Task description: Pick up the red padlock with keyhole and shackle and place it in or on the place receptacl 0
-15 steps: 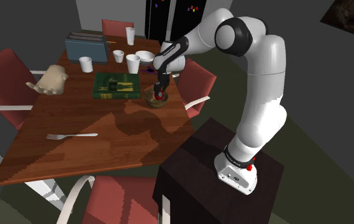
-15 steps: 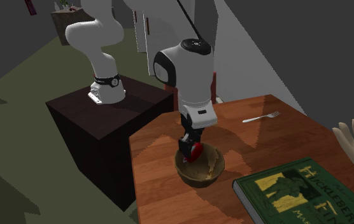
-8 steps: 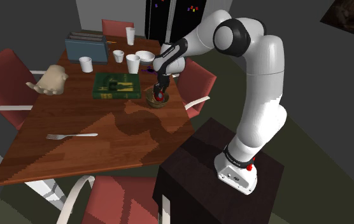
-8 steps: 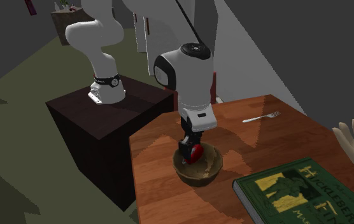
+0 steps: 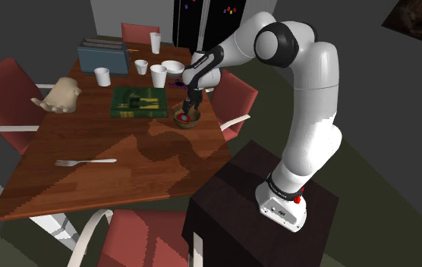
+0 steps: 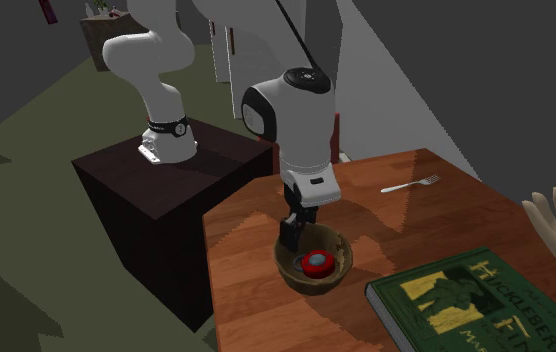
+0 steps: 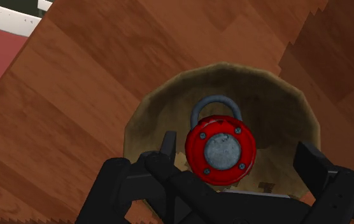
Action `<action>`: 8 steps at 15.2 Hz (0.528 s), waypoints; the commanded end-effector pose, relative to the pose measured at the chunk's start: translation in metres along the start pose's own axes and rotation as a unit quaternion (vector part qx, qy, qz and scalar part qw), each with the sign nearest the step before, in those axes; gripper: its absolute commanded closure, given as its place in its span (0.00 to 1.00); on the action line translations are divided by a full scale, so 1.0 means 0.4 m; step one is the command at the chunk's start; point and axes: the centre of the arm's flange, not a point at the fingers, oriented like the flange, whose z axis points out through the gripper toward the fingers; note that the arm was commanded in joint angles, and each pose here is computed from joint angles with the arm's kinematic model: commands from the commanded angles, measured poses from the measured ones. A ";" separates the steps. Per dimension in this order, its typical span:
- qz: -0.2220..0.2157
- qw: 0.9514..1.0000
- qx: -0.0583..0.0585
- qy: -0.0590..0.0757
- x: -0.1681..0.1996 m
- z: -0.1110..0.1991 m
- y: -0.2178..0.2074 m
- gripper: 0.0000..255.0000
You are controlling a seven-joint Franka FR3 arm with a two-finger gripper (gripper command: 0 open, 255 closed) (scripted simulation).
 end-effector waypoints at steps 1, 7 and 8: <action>0.000 1.000 0.000 0.000 0.000 -0.033 0.000 0.00; 0.000 1.000 0.000 0.000 0.000 -0.125 0.000 0.00; 0.000 1.000 0.000 0.000 0.000 -0.125 0.000 0.00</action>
